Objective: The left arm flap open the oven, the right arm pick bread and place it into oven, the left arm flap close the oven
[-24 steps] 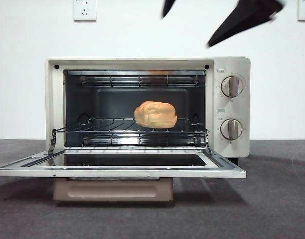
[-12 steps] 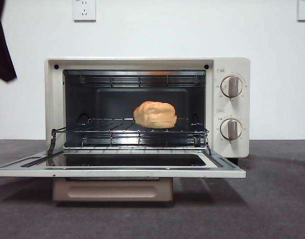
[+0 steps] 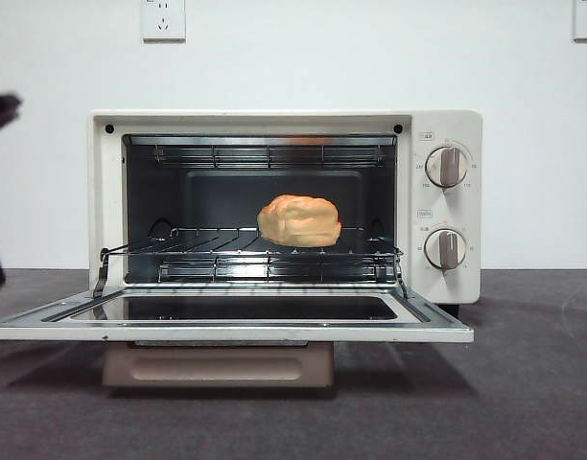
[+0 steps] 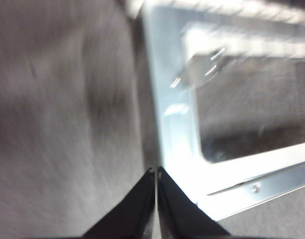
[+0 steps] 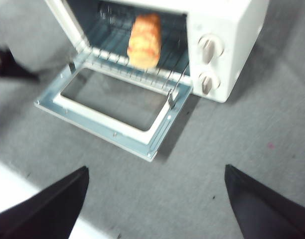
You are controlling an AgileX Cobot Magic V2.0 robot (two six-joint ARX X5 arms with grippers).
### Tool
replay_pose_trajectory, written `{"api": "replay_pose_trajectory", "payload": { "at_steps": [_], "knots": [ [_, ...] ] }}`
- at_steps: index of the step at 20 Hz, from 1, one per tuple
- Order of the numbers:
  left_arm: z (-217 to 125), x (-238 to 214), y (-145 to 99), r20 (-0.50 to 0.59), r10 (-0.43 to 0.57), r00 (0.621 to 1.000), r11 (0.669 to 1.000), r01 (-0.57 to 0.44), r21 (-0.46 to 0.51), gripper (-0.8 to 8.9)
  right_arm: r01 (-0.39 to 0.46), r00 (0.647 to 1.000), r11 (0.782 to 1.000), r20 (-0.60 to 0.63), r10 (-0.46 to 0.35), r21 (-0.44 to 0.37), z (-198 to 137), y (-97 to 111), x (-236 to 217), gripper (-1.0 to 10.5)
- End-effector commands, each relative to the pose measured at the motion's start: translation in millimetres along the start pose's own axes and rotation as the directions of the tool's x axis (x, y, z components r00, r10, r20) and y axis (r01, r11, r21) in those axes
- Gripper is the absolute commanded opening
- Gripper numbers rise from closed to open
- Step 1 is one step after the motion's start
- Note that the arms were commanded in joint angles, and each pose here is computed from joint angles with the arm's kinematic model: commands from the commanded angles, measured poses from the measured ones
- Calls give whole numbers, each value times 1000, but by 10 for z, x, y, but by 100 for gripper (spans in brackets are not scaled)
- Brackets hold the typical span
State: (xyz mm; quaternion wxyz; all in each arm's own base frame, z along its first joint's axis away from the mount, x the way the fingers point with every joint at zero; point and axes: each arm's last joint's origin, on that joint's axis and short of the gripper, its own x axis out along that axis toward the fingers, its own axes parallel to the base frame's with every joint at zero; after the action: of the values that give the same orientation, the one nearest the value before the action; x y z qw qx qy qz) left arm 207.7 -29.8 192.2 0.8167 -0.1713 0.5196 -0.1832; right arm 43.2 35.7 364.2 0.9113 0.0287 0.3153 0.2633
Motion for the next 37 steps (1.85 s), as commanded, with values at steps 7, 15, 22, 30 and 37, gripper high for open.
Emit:
{"api": "replay_pose_trajectory", "payload": {
  "at_steps": [7, 15, 22, 30, 37],
  "knots": [
    [-363, 282, 186, -69, -94, 993, 980, 80, -182, 11, -8, 999, 1000, 46, 7, 19, 9, -4, -97, 433],
    [-356, 356, 197, -98, -182, 978, 962, 157, -224, 11, 11, 998, 1000, 68, -13, 22, 25, -7, -98, 433],
    [-316, 354, 179, -68, -228, 971, 946, 205, -251, 11, 8, 997, 999, 74, -10, 35, 31, -5, -99, 433],
    [-183, 297, 98, 21, -375, 927, 895, 367, -254, 11, 6, 997, 998, 73, -11, 57, 32, -4, -97, 433],
    [71, 158, -18, 209, -434, 876, 845, 477, -244, 11, 5, 997, 997, 73, -11, 72, 32, -4, -97, 433]
  ]
}}
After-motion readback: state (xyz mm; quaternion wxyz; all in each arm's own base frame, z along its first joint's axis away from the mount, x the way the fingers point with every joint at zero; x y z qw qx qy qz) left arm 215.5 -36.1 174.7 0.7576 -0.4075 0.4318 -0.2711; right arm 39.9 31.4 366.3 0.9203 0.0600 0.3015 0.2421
